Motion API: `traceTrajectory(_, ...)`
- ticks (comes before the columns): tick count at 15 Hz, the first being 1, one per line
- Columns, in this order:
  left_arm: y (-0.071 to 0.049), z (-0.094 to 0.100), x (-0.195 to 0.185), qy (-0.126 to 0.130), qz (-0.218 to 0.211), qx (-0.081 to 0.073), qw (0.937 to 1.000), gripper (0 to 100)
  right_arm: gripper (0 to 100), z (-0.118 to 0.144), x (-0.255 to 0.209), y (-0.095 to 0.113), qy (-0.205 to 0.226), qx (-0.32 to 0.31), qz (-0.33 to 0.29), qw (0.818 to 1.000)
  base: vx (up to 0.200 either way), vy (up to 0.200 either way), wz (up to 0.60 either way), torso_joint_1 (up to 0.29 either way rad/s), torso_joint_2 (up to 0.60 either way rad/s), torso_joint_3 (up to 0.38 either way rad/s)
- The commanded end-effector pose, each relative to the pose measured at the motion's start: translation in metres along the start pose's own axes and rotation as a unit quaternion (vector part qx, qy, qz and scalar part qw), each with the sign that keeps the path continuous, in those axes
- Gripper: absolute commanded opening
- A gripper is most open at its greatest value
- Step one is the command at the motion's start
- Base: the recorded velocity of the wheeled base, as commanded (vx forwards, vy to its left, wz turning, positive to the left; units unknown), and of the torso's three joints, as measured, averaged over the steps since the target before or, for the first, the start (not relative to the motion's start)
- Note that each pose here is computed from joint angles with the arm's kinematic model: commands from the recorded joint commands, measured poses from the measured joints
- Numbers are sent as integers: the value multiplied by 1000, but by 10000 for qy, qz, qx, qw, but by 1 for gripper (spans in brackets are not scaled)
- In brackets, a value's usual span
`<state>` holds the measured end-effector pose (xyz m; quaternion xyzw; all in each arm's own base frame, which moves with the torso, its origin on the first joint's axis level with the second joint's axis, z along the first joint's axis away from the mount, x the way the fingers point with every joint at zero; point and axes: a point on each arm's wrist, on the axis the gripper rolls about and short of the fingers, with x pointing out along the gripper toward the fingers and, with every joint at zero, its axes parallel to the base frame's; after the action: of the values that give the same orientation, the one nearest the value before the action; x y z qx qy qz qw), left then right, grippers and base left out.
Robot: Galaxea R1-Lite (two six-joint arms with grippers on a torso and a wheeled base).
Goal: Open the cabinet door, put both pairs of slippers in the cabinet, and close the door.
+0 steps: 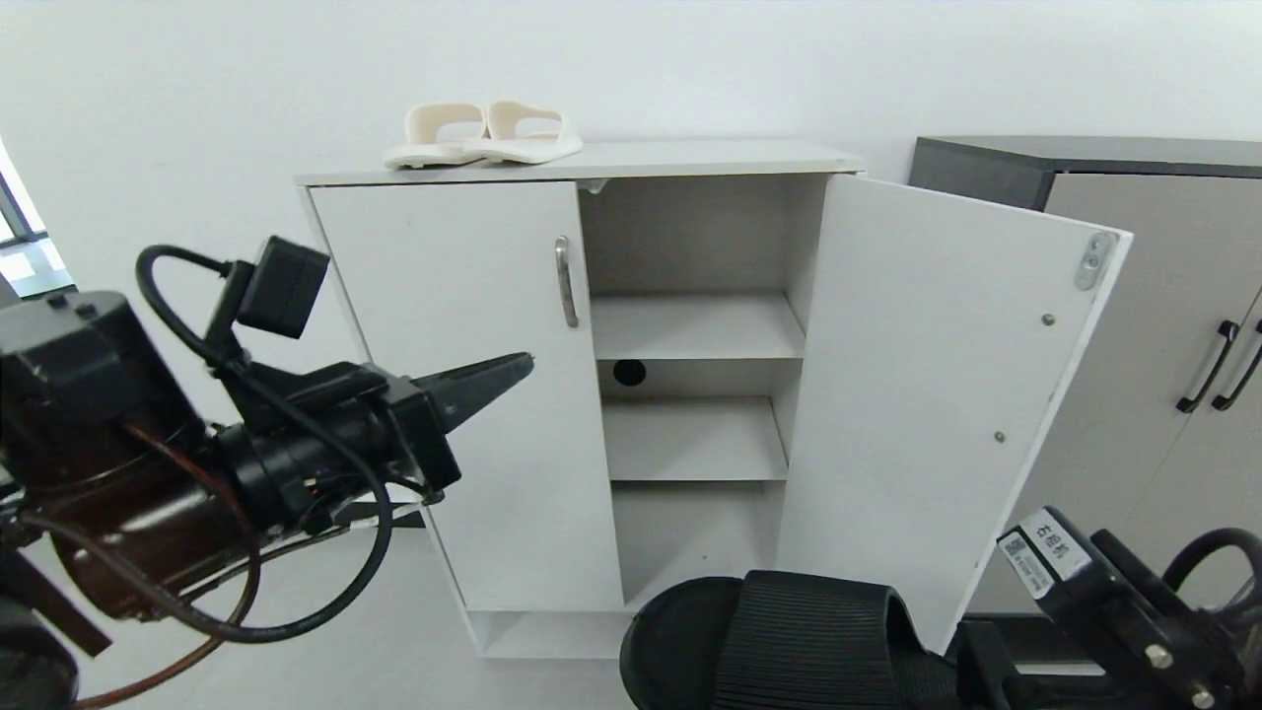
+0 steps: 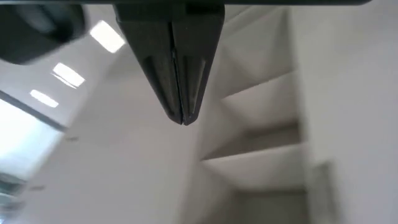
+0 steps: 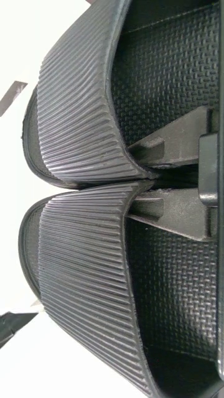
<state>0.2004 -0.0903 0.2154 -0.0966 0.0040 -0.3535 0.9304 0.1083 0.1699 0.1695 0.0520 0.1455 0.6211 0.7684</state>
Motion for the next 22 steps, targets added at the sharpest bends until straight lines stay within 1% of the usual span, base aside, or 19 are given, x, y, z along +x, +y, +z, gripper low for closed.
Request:
traceTrajectory(1, -5, -25, -51, 95, 1363, 0, 9906, 0, 0, -1, 2, -2, 37, 23, -27, 10000, 0, 0, 0, 0, 0, 0)
traceTrajectory(3, 0, -61, -86, 560, 2719, -2, 9607, 0, 0, -2, 4, -3, 64, 21, -33, 10000, 0, 0, 0, 0, 0, 0)
traceTrajectory(4, -4, -69, -103, 514, 3034, 77, 9515, 0, 0, -3, 5, -4, 97, 21, -47, 9999, 0, 0, 0, 0, 0, 0)
traceTrajectory(5, -5, -73, -117, 449, 3461, 132, 9370, 0, 0, -4, 6, -4, 122, 25, -67, 9999, 0, 0, 0, 0, 0, 0)
traceTrajectory(6, -1, -73, -130, 318, 4145, 163, 9094, 0, 0, -5, 8, -5, 148, 32, -119, 9998, 0, 0, 0, 0, 0, 0)
traceTrajectory(7, -1, -72, -143, 106, 4594, 191, 8880, 0, 0, -5, 8, -6, 141, 16, -156, 9998, 0, 0, 0, 0, 0, 0)
traceTrajectory(8, -5, -71, -156, -132, 4856, 245, 8738, 0, 0, -6, 7, -6, 144, -43, -187, 9997, 0, 0, 0, 0, 0, 0)
traceTrajectory(9, -6, -77, -173, -64, 5491, 394, 8348, 0, 0, -6, 7, -6, 130, -138, -237, 9995, 0, 0, 0, 0, 0, 0)
traceTrajectory(10, -9, -84, -189, 27, 6048, 403, 7954, 0, 0, -5, 7, -6, 120, -157, -251, 9995, 0, 0, 0, 0, 0, 0)
traceTrajectory(11, -19, -93, -202, 85, 6025, 436, 7969, 0, 0, -5, 6, -5, 121, -172, -251, 9995, 0, 0, 0, 0, 0, 0)
traceTrajectory(12, -32, -103, -215, -7, 5546, 584, 8300, 0, 0, -5, 6, -5, 115, -183, -242, 9995, 0, 0, 0, 0, 0, 0)
traceTrajectory(14, -51, -132, -235, -77, 4500, 883, 8886, 0, 0, -7, 6, -6, 157, -165, -249, 9994, 0, 0, 0, 0, 0, 0)
traceTrajectory(15, -54, -135, -238, -189, 4127, 918, 9060, 0, 0, -9, 6, -6, 184, -153, -262, 9994, 0, 0, 0, 0, 0, 0)
traceTrajectory(16, -56, -134, -236, -338, 3682, 612, 9271, 0, 0, -9, 6, -6, 185, -153, -254, 9994, 0, 0, 0, 0, 0, 0)
traceTrajectory(17, -57, -134, -235, -318, 3433, 562, 9370, 0, 0, -9, 7, -6, 194, -152, -248, 9994, 0, 0, 0, 0, 0, 0)
traceTrajectory(19, -57, -134, -235, -284, 3277, 566, 9427, 0, 0, -9, 7, -6, 201, -149, -249, 9994, 0, 0, 0, 0, 0, 0)
traceTrajectory(20, -57, -134, -234, -169, 3209, 464, 9458, 0, 0, -11, 9, -7, 243, -131, -256, 9993, 0, 0, 0, 0, 0, 0)
traceTrajectory(21, -57, -134, -235, -187, 3393, 858, 9366, 0, 0, -11, 9, -8, 246, -127, -272, 9992, 0, 0, 0, 0, 0, 0)
traceTrajectory(22, -55, -138, -236, 104, 3536, 1279, 9266, 0, 0, -11, 9, -8, 247, -134, -272, 9992, 0, 0, 0, 0, 0, 0)
